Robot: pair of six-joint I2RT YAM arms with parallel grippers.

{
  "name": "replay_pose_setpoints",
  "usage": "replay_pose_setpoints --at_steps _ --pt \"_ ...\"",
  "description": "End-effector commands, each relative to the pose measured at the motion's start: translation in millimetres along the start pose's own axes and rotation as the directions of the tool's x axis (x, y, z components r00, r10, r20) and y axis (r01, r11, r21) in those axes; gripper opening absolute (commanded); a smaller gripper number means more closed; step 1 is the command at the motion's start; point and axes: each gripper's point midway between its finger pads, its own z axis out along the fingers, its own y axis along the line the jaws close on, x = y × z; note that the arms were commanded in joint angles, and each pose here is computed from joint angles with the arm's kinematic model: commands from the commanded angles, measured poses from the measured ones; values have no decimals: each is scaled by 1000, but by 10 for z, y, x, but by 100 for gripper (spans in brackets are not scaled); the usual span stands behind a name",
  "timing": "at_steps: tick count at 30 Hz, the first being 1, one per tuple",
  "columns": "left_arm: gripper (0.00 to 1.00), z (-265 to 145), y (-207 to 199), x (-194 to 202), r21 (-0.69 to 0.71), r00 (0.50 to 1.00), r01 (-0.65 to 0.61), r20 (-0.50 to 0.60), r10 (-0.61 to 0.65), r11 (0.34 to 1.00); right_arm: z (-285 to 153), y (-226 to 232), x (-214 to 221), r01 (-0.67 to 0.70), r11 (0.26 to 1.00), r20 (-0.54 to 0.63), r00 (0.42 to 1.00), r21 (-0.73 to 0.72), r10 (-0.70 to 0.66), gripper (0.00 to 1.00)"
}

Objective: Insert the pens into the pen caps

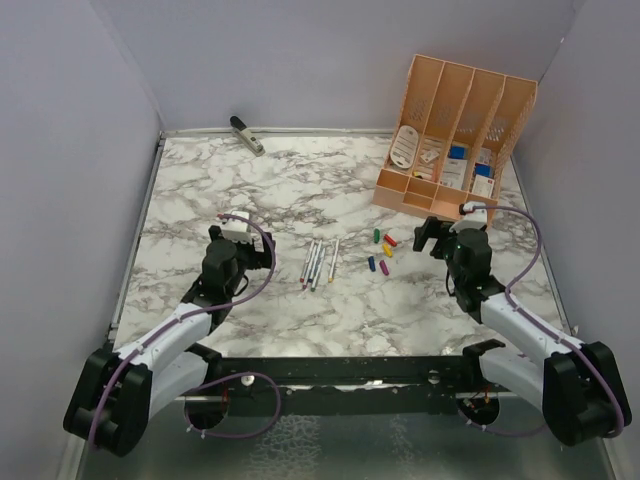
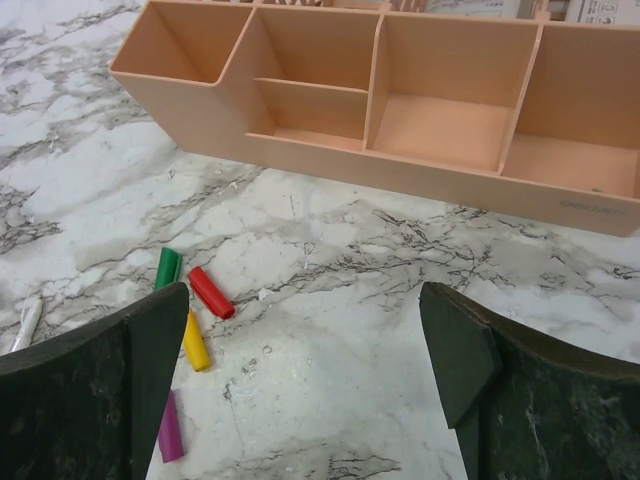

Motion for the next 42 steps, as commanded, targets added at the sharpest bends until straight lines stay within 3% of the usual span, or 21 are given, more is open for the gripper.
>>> replay_pose_setpoints --at_steps 1,13,32,42 --pt "99 -29 -1 -117 -3 999 -3 41 3 1000 26 0 -76 12 1000 10 1000 21 -12 100" --pt "99 23 -61 -124 20 1000 10 24 -10 1000 23 -4 -81 16 999 4 1000 34 -16 100" --pt "99 169 -640 -120 257 998 15 -68 2 966 7 55 -85 20 1000 8 1000 5 -20 100" --pt "97 320 -913 127 307 981 66 -193 -6 949 6 59 -66 19 1000 5 1000 1 -19 100"
